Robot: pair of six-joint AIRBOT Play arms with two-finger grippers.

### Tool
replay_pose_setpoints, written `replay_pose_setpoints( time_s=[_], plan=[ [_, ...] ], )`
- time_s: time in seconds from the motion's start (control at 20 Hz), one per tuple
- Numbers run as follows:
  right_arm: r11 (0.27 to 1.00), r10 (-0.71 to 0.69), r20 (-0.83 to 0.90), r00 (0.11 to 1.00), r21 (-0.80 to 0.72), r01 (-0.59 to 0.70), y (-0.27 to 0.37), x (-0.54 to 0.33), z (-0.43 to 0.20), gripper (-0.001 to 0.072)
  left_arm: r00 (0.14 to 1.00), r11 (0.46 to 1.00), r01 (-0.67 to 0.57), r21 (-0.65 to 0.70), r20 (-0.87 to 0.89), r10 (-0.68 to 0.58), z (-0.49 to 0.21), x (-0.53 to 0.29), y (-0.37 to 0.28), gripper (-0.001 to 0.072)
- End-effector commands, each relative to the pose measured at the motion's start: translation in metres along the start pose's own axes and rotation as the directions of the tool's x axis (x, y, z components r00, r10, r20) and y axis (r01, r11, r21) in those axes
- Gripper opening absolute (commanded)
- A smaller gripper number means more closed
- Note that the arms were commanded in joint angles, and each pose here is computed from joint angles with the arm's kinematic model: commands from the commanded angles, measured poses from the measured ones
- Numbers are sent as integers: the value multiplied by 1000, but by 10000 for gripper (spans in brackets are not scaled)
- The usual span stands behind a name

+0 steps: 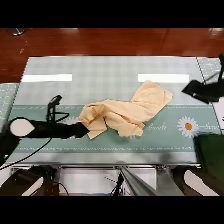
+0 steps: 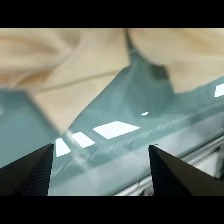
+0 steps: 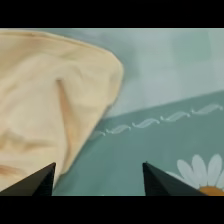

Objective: Fold the shirts.

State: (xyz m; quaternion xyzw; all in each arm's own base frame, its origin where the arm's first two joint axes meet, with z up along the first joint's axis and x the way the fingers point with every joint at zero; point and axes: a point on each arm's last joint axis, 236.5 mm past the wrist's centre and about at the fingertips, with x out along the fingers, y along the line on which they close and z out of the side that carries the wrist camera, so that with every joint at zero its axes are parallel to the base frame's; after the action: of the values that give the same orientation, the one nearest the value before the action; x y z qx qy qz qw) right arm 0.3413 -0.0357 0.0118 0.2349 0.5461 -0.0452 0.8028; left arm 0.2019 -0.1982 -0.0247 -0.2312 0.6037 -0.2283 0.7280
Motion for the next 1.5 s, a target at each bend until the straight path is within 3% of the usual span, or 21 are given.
replay_pose_setpoints(
  time_s=[0.0, 0.15, 0.6, 0.65, 0.7, 0.75, 0.8, 1.15, 1.2, 1.25, 1.3, 1.35, 1.45],
  plan=[
    [991, 40, -92, 995, 133, -27, -33, 34, -59, 617, 989, 998, 32, -56, 144, -23, 45, 37, -1, 701],
    [989, 66, -122, 990, 139, -49, -31, 44, -75, 616, 978, 996, -2, -86, 209, 20, 83, 47, 9, 701],
    [987, 157, -106, 982, 51, -153, 29, 80, -68, 616, 982, 996, -73, -55, 172, 81, 120, 72, 20, 674],
    [987, 157, -107, 982, 53, -152, 32, 85, -64, 616, 977, 996, -73, -56, 195, 83, 130, 68, 21, 536],
    [986, 161, -113, 981, 55, -155, 35, 88, -59, 616, 974, 995, -75, -60, 211, 86, 137, 63, 23, 262],
    [986, 162, -119, 980, 59, -156, 36, 91, -56, 616, 970, 995, -75, -69, 225, 89, 143, 59, 26, 61],
    [986, 162, -126, 979, 68, -154, 36, 94, -53, 616, 968, 994, -75, -77, 234, 91, 148, 55, 29, 26],
    [946, 285, -129, 950, 196, -257, 65, 117, -35, 607, 977, 997, -80, -18, 194, 82, 142, 54, 28, 26],
    [943, 300, -137, 944, 189, -273, 73, 121, -34, 531, 978, 997, -80, -18, 193, 82, 141, 54, 28, 26],
    [947, 303, -149, 941, 158, -280, 80, 124, -35, 360, 978, 997, -79, -18, 191, 81, 141, 54, 28, 26],
    [949, 309, -157, 938, 122, -292, 89, 126, -35, 129, 980, 997, -76, -16, 183, 77, 140, 54, 26, 26],
    [948, 317, -158, 935, 79, -308, 98, 124, -31, 18, 982, 997, -70, -11, 176, 71, 140, 52, 23, 26],
    [938, 341, -150, 928, -21, -347, 119, 101, -8, 18, 979, 999, -42, 13, 203, 38, 153, 34, 7, 26]
  ],
)
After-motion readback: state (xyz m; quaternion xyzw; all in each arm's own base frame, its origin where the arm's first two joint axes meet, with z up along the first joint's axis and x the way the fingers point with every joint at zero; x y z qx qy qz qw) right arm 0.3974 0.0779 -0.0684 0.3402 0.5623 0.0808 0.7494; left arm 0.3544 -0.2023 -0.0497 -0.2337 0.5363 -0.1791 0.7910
